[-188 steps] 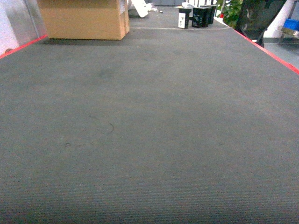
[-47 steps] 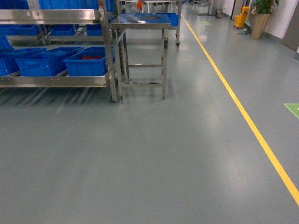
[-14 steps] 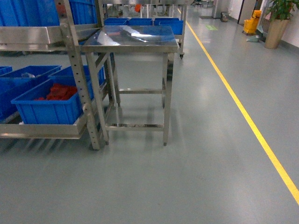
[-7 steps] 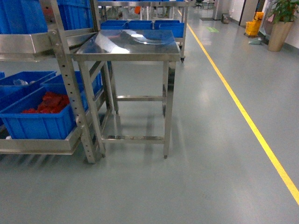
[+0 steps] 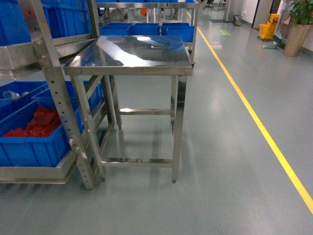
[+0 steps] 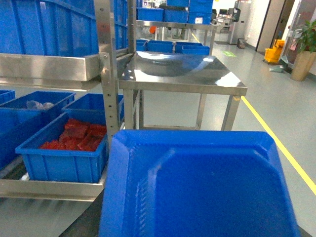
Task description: Sort blue parts and orange caps into right shelf containers
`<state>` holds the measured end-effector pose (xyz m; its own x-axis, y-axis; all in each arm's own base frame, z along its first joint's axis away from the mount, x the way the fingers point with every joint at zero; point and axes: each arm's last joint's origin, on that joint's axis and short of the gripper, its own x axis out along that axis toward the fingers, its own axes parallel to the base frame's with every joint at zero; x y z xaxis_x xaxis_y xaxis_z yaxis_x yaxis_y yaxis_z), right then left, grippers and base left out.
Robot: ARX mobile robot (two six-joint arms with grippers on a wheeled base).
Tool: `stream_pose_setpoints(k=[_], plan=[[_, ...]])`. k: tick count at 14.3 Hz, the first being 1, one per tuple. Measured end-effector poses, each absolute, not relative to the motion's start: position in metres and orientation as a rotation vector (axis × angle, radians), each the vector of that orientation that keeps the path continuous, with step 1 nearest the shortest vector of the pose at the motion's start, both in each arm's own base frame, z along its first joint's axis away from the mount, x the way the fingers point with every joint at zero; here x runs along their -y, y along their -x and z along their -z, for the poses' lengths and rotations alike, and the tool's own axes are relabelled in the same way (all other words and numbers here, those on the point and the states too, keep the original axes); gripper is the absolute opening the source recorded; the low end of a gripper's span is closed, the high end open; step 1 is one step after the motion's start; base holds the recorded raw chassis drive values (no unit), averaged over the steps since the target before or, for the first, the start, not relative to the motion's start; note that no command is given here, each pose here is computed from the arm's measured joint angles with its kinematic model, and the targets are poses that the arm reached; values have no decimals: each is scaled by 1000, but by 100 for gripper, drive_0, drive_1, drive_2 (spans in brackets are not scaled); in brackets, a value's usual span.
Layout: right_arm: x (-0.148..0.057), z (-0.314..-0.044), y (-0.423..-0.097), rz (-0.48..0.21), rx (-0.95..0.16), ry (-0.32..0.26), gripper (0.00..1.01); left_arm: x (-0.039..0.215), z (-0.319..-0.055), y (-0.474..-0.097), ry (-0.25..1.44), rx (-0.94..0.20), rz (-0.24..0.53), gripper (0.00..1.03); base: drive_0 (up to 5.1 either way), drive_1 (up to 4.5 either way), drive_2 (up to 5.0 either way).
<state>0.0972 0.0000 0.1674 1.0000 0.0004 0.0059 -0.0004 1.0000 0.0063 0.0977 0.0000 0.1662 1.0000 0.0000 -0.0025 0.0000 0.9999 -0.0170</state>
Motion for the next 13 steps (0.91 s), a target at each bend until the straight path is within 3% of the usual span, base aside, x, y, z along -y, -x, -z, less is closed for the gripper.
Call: stream_pose_setpoints(k=[9, 13], plan=[[0, -167, -97, 0, 2, -7, 42, 0, -166, -98, 17, -1, 2, 41, 0, 433, -434], [0, -168, -97, 0, 10, -7, 42, 0, -166, -98, 17, -6, 0, 41, -119, 66, 66]])
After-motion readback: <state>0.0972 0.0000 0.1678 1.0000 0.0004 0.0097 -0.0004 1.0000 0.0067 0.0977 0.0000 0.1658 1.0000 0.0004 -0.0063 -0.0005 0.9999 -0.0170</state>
